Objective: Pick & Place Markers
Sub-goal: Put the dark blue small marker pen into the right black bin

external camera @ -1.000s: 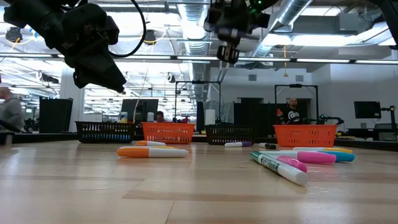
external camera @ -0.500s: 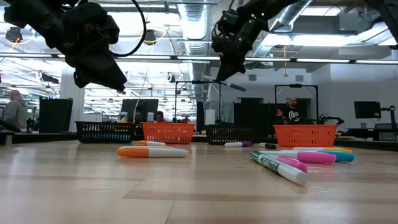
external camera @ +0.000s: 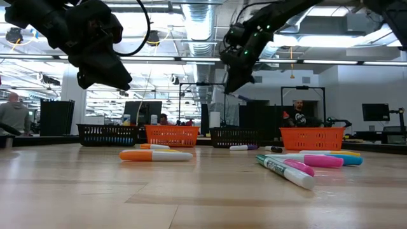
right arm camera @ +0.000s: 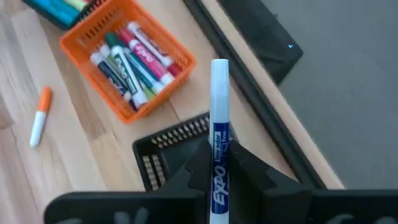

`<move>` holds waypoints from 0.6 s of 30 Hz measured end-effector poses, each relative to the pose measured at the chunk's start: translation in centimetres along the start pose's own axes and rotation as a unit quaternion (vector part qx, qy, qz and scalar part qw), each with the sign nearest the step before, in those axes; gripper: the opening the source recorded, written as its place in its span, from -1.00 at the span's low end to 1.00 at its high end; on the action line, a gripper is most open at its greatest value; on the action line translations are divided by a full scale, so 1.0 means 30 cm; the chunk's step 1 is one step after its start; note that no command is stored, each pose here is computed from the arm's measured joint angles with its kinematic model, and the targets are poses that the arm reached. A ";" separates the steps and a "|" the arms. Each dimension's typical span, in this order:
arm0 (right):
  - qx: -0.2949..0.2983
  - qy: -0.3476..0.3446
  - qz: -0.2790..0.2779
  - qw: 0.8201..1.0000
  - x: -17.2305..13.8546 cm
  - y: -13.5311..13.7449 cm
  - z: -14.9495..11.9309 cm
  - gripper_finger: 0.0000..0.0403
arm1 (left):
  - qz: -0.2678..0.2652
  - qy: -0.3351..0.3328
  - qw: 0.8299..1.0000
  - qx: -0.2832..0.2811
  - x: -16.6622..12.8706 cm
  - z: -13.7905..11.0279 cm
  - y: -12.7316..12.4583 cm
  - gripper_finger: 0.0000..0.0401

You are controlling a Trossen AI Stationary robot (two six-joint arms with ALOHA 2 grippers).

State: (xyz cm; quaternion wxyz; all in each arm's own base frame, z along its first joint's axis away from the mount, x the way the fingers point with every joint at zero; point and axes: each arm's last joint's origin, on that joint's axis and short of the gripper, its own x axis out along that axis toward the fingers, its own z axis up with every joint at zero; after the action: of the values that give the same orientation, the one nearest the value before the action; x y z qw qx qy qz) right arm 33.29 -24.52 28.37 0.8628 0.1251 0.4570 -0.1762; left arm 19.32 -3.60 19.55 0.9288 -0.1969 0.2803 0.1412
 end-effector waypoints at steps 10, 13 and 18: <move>0.027 0.071 0.024 0.997 0.196 0.002 -0.045 -0.80 | -0.004 -0.005 1.000 -0.006 0.000 0.004 -0.003 -0.39; 0.027 0.093 0.029 0.995 0.235 0.013 -0.061 -0.82 | -0.004 -0.006 1.000 -0.006 0.000 0.004 -0.003 -0.39; 0.020 0.106 0.032 0.994 0.239 0.039 -0.065 -0.83 | -0.004 -0.006 1.000 -0.006 0.000 0.004 -0.003 -0.39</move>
State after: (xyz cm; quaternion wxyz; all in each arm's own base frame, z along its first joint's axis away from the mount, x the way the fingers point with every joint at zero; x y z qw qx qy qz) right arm 36.05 -24.09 21.37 0.8121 0.1746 0.5380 -0.1432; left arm 19.40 -3.62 19.67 0.9299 -0.2027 0.2731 0.1403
